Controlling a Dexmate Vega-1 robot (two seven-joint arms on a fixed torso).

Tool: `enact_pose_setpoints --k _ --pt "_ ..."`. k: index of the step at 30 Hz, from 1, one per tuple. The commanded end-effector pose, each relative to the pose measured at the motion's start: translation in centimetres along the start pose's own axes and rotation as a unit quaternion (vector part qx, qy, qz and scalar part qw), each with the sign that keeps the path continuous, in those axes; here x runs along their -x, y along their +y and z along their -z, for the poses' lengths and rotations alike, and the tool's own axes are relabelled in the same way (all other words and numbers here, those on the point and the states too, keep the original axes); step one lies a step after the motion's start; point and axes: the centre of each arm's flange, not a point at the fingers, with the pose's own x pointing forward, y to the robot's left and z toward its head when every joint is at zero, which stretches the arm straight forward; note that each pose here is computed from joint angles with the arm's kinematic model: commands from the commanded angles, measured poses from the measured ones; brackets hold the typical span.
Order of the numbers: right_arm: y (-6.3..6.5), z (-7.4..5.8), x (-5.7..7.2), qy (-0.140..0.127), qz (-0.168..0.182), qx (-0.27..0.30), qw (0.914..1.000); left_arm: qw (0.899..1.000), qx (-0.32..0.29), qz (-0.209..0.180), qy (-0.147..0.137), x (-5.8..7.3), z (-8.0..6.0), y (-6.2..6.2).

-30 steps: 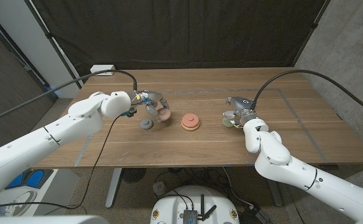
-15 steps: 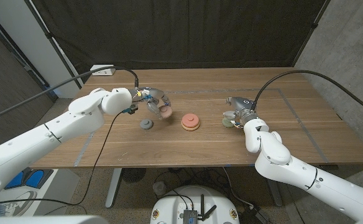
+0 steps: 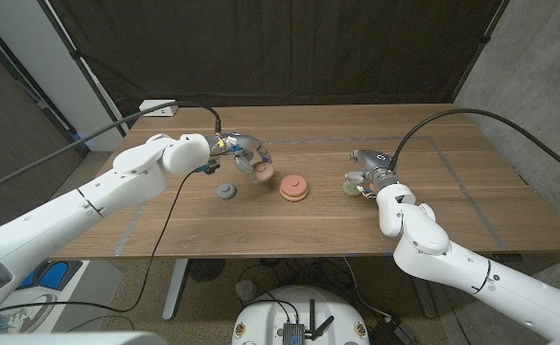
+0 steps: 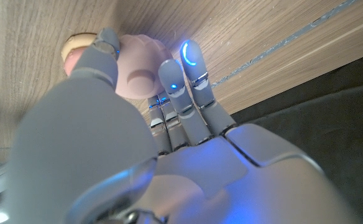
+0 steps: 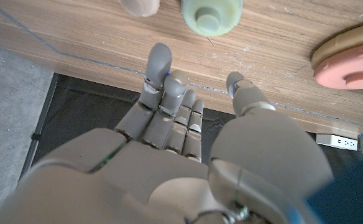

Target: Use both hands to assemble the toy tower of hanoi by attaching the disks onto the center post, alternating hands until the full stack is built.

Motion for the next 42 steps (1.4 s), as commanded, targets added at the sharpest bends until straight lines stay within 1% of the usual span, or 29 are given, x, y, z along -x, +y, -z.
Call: enact_pose_setpoints --k 1,7,14,21,27,34,39,42 --pt "0.0 0.4 0.2 0.007 0.002 -0.006 1.0 1.0 -0.005 -0.003 -0.022 -1.1 -1.3 0.5" --pt "0.0 0.6 0.3 0.007 0.003 -0.007 0.9999 0.999 -0.006 -0.003 -0.034 -1.6 -1.9 0.8" --pt "-0.1 0.9 0.6 0.009 0.006 -0.006 0.9999 0.999 -0.01 0.003 -0.045 -2.4 -2.6 0.8" --pt "-0.1 1.3 0.8 0.011 0.006 -0.011 0.9999 0.998 -0.017 0.008 -0.06 -3.4 -3.6 1.0" --pt "-0.2 1.5 1.0 0.016 0.008 -0.013 0.9998 0.998 -0.014 0.01 -0.068 -3.9 -4.1 1.0" --pt "-0.1 1.9 1.2 0.019 0.007 -0.014 0.9997 0.997 -0.021 0.013 -0.072 -4.6 -4.7 1.0" --pt "-0.1 2.0 1.2 0.02 0.008 -0.015 0.9997 0.997 -0.02 0.026 -0.072 -5.1 -4.8 0.7" --pt "-0.1 2.1 1.3 0.021 0.008 -0.015 0.9996 0.997 -0.022 0.026 -0.072 -5.3 -4.9 0.6"
